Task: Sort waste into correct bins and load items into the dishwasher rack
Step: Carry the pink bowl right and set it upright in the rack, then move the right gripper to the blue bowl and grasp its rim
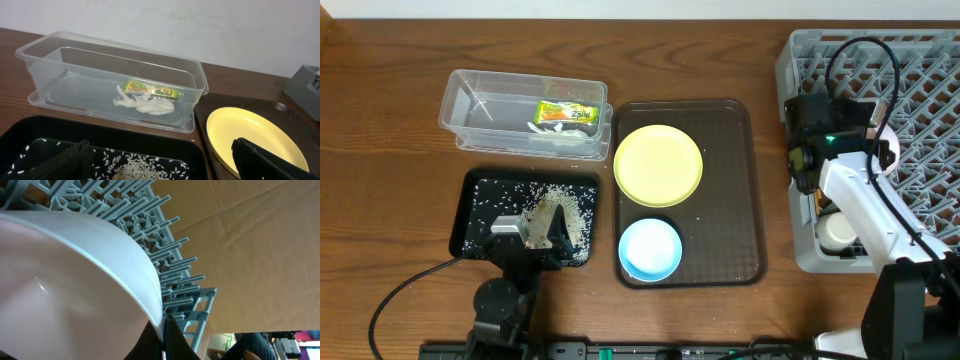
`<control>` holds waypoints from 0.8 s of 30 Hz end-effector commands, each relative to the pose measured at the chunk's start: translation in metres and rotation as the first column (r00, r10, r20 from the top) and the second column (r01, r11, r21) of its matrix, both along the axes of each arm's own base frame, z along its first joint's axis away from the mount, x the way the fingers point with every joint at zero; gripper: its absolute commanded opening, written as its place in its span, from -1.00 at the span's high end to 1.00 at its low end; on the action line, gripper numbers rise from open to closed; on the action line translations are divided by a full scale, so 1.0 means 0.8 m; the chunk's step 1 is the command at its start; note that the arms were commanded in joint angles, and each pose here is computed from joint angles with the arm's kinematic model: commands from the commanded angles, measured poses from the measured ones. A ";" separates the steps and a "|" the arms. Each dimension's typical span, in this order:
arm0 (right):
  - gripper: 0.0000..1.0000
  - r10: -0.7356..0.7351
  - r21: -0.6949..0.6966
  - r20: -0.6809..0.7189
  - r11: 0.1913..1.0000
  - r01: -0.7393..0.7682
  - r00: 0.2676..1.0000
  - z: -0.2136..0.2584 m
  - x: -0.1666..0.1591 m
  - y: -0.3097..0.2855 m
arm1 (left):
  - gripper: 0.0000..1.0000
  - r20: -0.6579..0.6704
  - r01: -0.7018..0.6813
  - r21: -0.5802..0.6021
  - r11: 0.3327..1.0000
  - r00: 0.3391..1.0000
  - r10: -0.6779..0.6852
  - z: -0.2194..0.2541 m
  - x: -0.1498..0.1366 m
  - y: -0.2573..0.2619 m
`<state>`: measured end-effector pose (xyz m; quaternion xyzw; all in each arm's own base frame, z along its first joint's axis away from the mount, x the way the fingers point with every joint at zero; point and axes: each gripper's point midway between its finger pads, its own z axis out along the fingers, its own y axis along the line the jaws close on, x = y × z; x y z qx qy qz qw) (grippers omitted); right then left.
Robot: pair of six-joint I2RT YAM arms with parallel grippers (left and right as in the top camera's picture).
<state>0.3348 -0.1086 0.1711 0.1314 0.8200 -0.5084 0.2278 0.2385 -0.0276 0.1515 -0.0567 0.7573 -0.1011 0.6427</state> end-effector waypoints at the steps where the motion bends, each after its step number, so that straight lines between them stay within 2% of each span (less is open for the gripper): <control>1: 0.98 0.047 0.008 -0.055 0.999 -0.047 0.997 -0.014 0.003 0.019 | -0.82 -0.030 -0.004 0.023 1.000 1.000 0.005 -0.019 0.000 0.002; 6: 0.97 0.040 0.023 -0.061 0.999 -0.038 0.997 -0.018 -0.015 0.034 | -0.82 -0.030 -0.004 0.023 1.000 1.000 0.004 -0.019 0.000 0.002; 15: 0.59 0.007 0.085 -0.071 0.996 -0.001 0.997 -0.028 -0.040 0.045 | -0.82 -0.030 -0.004 0.023 1.000 1.000 0.004 -0.019 0.000 0.002; 24: 0.48 0.040 0.185 -0.075 0.982 -0.026 0.996 -0.036 -0.050 0.073 | -0.82 -0.030 -0.004 0.022 1.000 1.000 0.004 -0.019 0.000 0.002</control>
